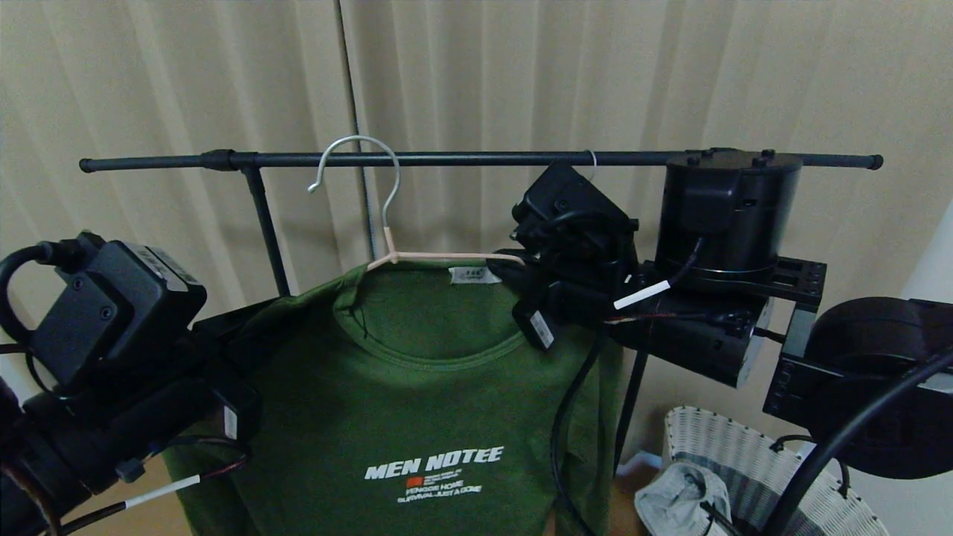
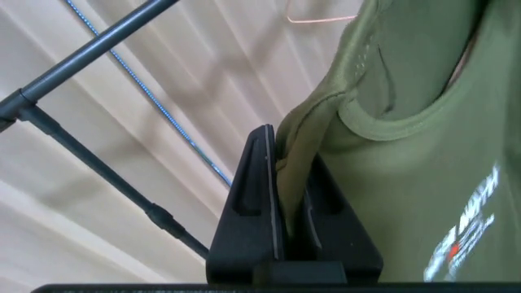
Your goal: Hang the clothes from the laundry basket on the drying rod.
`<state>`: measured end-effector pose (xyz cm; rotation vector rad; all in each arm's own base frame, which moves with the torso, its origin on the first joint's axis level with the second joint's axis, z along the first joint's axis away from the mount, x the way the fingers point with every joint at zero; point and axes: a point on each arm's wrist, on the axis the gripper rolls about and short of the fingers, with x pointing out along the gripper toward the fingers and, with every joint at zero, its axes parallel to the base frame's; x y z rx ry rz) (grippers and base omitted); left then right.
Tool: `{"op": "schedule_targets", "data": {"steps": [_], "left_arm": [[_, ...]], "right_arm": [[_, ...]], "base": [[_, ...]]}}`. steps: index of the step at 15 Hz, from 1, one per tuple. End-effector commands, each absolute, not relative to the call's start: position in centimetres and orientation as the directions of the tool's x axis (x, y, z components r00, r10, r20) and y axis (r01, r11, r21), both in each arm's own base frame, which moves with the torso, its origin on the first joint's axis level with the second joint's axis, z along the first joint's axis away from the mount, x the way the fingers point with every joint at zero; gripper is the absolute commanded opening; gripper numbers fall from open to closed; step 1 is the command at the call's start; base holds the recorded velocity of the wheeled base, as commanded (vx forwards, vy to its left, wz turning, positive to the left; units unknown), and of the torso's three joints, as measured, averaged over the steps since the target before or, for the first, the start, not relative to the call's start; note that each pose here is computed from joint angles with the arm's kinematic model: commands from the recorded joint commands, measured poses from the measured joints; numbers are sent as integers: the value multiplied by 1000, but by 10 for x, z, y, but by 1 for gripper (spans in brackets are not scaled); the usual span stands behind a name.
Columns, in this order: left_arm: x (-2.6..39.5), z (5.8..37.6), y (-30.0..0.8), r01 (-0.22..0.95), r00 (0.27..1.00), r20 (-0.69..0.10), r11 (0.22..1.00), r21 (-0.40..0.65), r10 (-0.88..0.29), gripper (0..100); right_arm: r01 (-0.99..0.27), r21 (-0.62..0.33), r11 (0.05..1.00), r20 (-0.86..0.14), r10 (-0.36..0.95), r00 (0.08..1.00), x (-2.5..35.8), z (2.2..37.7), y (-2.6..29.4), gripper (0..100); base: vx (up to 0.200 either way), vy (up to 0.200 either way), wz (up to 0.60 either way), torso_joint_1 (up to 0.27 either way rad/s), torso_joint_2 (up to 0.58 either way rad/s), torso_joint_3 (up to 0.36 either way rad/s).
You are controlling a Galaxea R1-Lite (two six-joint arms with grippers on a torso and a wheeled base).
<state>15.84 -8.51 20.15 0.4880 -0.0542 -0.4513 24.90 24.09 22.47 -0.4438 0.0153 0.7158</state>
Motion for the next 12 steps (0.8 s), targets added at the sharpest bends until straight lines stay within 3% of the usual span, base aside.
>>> {"op": "schedule_targets", "data": {"steps": [1, 6, 7, 12], "left_arm": [[159, 201, -85, 403, 902, -60, 788, 465, -427, 0], [159, 198, -85, 407, 902, -72, 786, 464, -425, 0], [159, 199, -85, 406, 903, -69, 787, 464, -425, 100], [152, 198, -81, 404, 902, -61, 789, 463, -427, 100]], "right_arm": [[-633, -389, 669, -160, 628, 762, 249, 226, 240, 0], [-631, -389, 672, -155, 627, 763, 247, 227, 239, 0], [-632, -389, 671, -158, 627, 763, 245, 227, 237, 0], [-619, -391, 682, -154, 614, 774, 238, 231, 224, 0]], "base": [[0, 0, 0, 0, 0, 0], [0, 0, 0, 0, 0, 0], [0, 0, 0, 0, 0, 0], [0, 0, 0, 0, 0, 0]]}}
